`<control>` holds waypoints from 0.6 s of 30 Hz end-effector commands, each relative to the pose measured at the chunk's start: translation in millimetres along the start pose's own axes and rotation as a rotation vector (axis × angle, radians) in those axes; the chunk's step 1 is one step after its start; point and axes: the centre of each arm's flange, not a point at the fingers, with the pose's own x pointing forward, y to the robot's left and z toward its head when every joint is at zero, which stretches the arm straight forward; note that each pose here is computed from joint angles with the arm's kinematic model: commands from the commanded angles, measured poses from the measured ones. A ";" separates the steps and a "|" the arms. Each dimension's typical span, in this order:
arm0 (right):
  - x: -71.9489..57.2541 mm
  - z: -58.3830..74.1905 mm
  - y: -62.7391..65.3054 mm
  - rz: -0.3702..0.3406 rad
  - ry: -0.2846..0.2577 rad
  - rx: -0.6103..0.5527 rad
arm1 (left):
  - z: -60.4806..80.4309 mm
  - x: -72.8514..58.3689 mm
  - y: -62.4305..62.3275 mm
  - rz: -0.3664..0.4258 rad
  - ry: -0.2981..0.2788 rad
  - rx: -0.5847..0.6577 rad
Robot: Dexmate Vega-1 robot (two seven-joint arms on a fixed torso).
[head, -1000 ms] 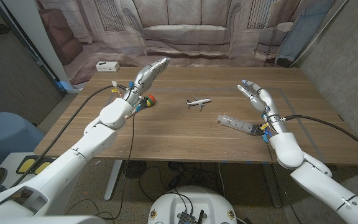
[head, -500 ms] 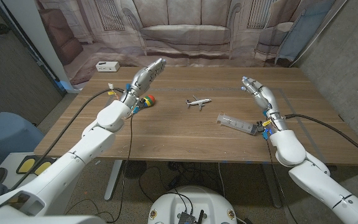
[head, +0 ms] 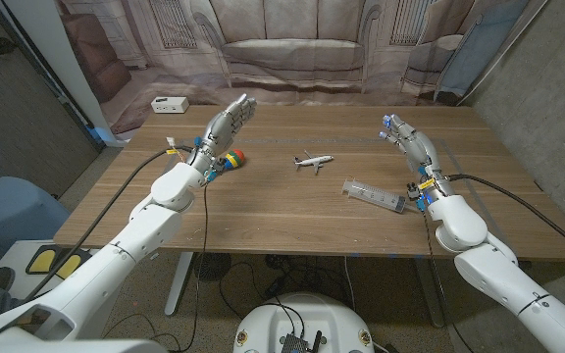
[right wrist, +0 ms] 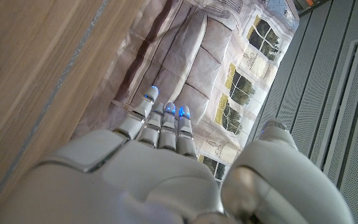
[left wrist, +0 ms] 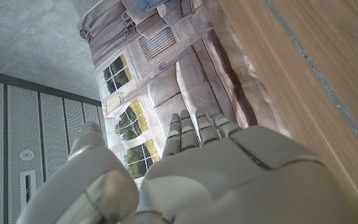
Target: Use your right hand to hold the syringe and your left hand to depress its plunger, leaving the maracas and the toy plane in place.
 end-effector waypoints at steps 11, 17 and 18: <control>26.6 -29.5 -9.4 0.062 0.027 0.198 | -14.5 -17.2 38.5 0.102 0.031 -0.048; 26.9 -32.0 -3.2 0.061 0.022 0.209 | -17.2 -17.8 38.2 0.091 0.040 -0.050; 26.5 -32.7 -2.4 0.061 0.024 0.213 | -17.4 -17.3 37.9 0.090 0.038 -0.052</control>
